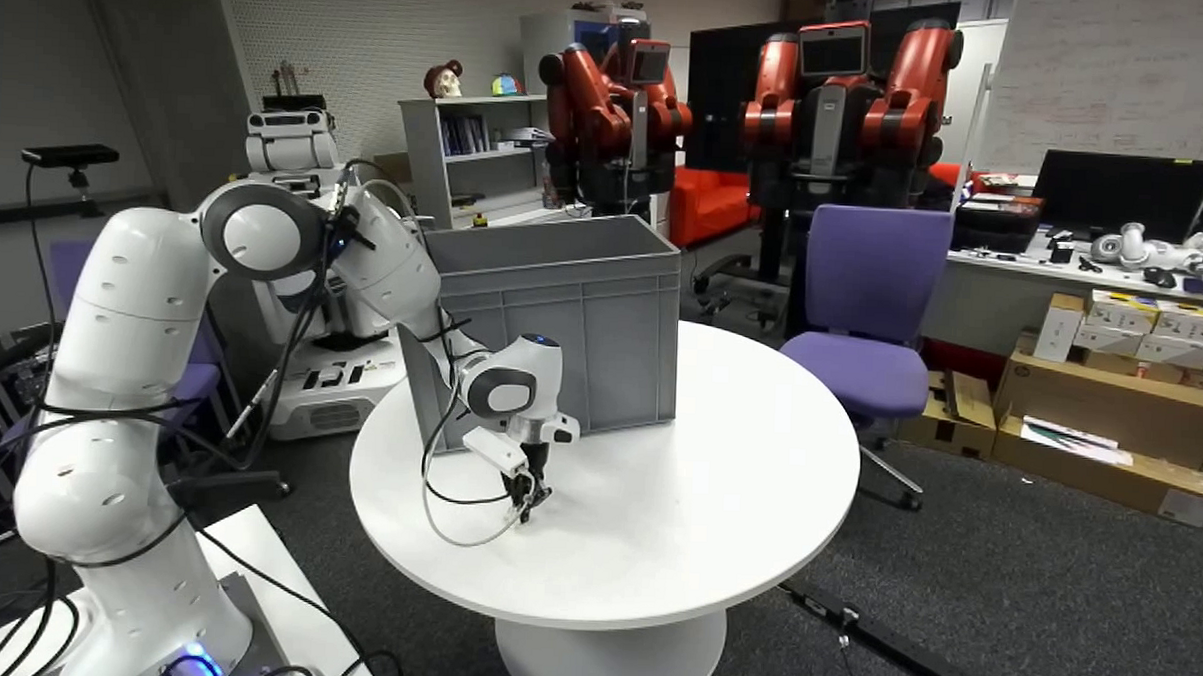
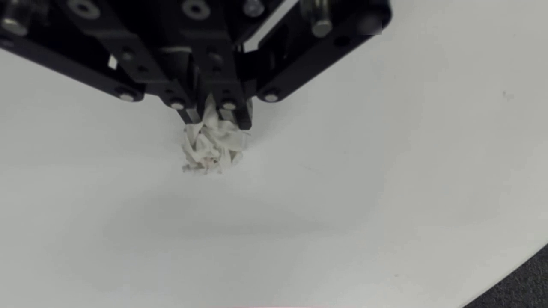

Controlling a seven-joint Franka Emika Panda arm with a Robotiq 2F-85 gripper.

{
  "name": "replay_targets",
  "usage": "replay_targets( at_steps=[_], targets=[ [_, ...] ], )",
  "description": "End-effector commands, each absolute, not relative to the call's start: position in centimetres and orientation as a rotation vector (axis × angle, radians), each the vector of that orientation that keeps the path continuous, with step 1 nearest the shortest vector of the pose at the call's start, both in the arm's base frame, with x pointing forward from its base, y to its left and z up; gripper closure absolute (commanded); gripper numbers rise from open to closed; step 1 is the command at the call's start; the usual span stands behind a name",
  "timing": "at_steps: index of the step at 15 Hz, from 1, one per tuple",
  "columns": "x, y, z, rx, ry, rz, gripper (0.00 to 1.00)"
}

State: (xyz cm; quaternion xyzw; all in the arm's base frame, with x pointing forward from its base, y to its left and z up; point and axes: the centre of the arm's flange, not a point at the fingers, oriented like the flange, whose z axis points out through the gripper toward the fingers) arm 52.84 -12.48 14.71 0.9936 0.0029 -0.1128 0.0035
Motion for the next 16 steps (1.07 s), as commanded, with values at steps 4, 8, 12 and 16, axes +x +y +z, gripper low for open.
replay_targets(
  at_steps=[4, 8, 12, 16],
  targets=[
    [53.9, -12.1, 26.5, 3.115, -0.194, -0.048, 0.98],
    [53.9, -9.7, 35.6, 3.06, -0.324, 0.291, 0.98],
    [53.4, -5.7, 44.1, 2.993, -0.423, 0.625, 0.98],
    [50.7, -3.8, 50.7, 2.902, -0.581, 0.874, 0.98]
  ],
)
